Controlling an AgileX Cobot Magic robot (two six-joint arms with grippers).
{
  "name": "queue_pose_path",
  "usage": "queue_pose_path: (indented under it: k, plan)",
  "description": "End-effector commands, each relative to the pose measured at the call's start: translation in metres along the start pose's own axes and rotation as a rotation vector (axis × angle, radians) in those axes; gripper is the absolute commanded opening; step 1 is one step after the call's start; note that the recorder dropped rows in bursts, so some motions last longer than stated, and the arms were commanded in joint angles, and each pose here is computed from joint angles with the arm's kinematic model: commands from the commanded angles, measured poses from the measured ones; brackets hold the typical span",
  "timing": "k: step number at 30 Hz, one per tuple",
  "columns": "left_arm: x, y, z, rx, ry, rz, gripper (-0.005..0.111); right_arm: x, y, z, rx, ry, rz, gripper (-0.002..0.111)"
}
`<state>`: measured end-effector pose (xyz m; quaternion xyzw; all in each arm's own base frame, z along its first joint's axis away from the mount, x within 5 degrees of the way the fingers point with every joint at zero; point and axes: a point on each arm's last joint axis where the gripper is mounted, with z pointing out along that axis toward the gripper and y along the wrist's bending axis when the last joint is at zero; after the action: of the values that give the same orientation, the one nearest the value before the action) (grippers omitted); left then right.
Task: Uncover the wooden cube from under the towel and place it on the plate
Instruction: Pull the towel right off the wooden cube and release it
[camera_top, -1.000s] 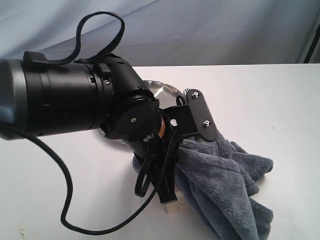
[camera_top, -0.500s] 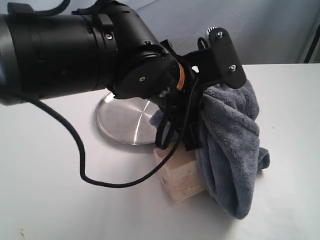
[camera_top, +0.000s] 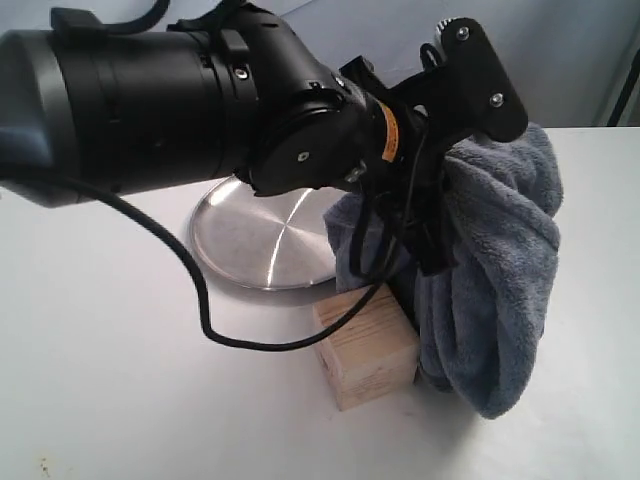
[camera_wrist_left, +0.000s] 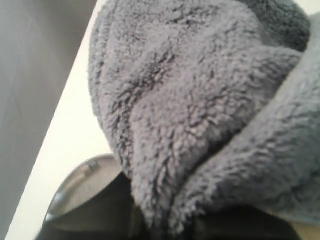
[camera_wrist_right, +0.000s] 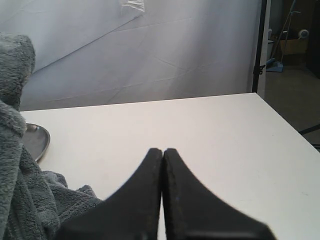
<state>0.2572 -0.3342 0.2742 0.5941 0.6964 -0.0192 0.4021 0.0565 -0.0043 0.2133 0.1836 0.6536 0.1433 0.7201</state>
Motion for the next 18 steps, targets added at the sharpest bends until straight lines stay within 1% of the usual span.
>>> queue_pose_path:
  k: [1, 3, 4, 9, 13, 15, 18]
  plan:
    - [-0.020, 0.002, 0.005, -0.042, -0.223, -0.052, 0.000, 0.002, 0.000, 0.000, -0.001, 0.008, 0.009, 0.003]
    - [-0.025, 0.002, 0.009, -0.045, -0.295, -0.115, 0.000, 0.002, 0.000, 0.000, -0.001, 0.008, 0.009, 0.003]
    - [-0.027, 0.002, 0.010, -0.047, -0.320, -0.129, 0.000, 0.002, 0.000, 0.000, -0.001, 0.008, 0.009, 0.003]
    - [-0.041, 0.005, 0.031, -0.043, -0.363, -0.191, 0.000, 0.002, 0.000, 0.000, -0.001, 0.008, 0.009, 0.003]
    - [-0.052, 0.005, 0.056, 0.000, -0.372, -0.340, 0.000, 0.002, 0.000, 0.000, -0.001, 0.008, 0.009, 0.003]
    - [-0.057, 0.000, 0.070, 0.017, -0.354, -0.343, 0.000, 0.002, 0.000, 0.000, -0.001, 0.008, 0.009, 0.003]
    - [-0.068, -0.017, 0.088, 0.045, -0.329, -0.279, 0.000, 0.002, 0.000, 0.000, -0.001, 0.008, 0.009, 0.003]
